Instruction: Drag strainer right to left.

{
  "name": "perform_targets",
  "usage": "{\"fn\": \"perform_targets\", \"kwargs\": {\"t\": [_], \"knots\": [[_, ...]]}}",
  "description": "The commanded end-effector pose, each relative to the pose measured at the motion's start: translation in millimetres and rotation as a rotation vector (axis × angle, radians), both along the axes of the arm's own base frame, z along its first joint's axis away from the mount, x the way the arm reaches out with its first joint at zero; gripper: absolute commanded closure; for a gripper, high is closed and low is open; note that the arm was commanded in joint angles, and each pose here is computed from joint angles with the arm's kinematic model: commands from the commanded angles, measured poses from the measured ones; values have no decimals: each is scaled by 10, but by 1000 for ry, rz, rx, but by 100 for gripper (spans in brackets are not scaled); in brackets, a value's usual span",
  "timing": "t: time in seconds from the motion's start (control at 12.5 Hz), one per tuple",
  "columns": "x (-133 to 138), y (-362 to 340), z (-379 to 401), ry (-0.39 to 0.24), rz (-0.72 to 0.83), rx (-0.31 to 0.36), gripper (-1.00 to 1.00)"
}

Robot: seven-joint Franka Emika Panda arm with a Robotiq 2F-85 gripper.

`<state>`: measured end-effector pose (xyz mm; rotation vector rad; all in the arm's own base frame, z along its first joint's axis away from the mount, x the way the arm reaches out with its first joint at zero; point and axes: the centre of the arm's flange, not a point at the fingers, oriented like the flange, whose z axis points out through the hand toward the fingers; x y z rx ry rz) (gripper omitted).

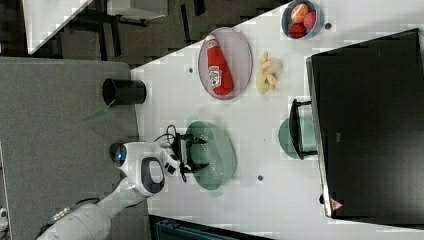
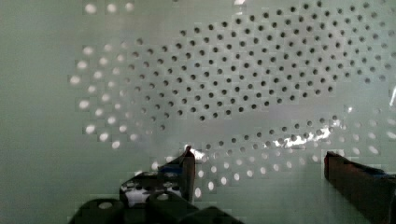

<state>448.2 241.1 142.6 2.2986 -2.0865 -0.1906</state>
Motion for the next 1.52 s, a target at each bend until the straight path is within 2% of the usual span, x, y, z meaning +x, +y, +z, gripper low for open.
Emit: {"fn": "perform_targets", "kwargs": {"t": [0.08, 0.48, 0.8, 1.12, 1.52], "knots": [[279, 153, 116, -46, -95, 25, -100], [399, 622, 149, -19, -86, 50, -100], [442, 944, 153, -21, -102, 76, -100], [441, 1273, 155, -25, -144, 90, -100], [373, 1583, 112, -28, -124, 100, -100]]}}
